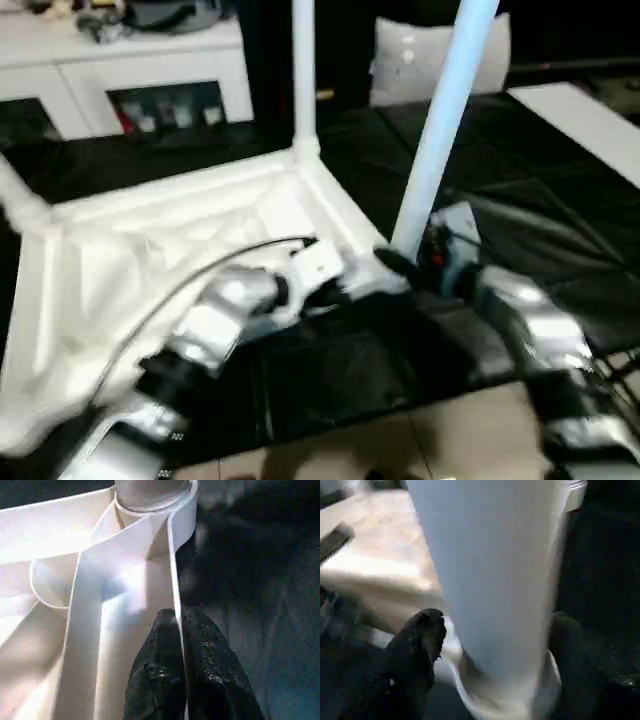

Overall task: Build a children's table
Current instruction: Rotate leg to tighten

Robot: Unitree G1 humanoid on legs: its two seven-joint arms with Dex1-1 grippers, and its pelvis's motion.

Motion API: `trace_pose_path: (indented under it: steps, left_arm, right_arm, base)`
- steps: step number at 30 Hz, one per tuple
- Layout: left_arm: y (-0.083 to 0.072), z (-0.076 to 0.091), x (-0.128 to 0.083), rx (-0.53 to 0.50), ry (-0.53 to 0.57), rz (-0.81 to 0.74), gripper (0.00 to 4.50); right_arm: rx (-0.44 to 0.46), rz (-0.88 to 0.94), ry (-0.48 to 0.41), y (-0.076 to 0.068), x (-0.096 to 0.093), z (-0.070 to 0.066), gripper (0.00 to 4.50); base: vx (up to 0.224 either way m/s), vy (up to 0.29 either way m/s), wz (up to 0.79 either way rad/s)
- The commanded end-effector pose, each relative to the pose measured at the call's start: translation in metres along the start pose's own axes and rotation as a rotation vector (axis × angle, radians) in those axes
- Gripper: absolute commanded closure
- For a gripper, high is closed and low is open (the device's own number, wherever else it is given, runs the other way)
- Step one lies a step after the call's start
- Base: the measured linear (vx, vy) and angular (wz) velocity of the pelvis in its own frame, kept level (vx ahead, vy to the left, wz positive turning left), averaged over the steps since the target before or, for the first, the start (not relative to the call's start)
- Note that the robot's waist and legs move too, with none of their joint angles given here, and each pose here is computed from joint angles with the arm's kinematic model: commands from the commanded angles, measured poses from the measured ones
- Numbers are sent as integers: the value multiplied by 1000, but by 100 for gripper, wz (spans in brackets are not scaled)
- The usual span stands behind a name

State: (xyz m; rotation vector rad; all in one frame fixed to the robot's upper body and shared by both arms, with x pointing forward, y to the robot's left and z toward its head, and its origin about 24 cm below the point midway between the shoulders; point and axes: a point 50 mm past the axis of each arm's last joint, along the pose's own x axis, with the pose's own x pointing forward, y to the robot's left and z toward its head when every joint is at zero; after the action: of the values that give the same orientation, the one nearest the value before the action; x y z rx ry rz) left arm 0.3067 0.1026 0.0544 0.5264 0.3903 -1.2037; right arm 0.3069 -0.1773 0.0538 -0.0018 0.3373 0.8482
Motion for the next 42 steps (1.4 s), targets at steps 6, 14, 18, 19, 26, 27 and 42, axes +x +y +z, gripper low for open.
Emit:
trace_pose_path:
  steps: [6,14,18,19,26,27,42]
  left_arm:
    - [-6,-4,-15,152,5,-205,450]
    - [-15,-11,-28,270,53,-428,450]
    - [-18,-9,-27,299,47,-473,450]
    - [-19,-8,-25,308,41,-484,450]
    - [-22,-4,-20,330,23,-512,450]
    - [-22,-5,-21,329,23,-513,450]
    - [-20,12,-4,-10,-108,-253,450]
  right_arm:
    - [-169,265,75,6,-22,7,35]
    - [-163,519,68,18,-29,14,73]
    - [-151,575,70,23,-28,14,112]
    - [-144,596,74,25,-26,13,119]
    - [-108,682,111,33,-23,6,186]
    - [-102,687,114,33,-24,5,186]
    - [64,114,35,19,18,11,238]
  base:
    - [0,0,0]
    - [0,0,0]
    - [0,0,0]
    - [0,0,0]
    - [0,0,0]
    - [0,0,0]
    - [0,0,0]
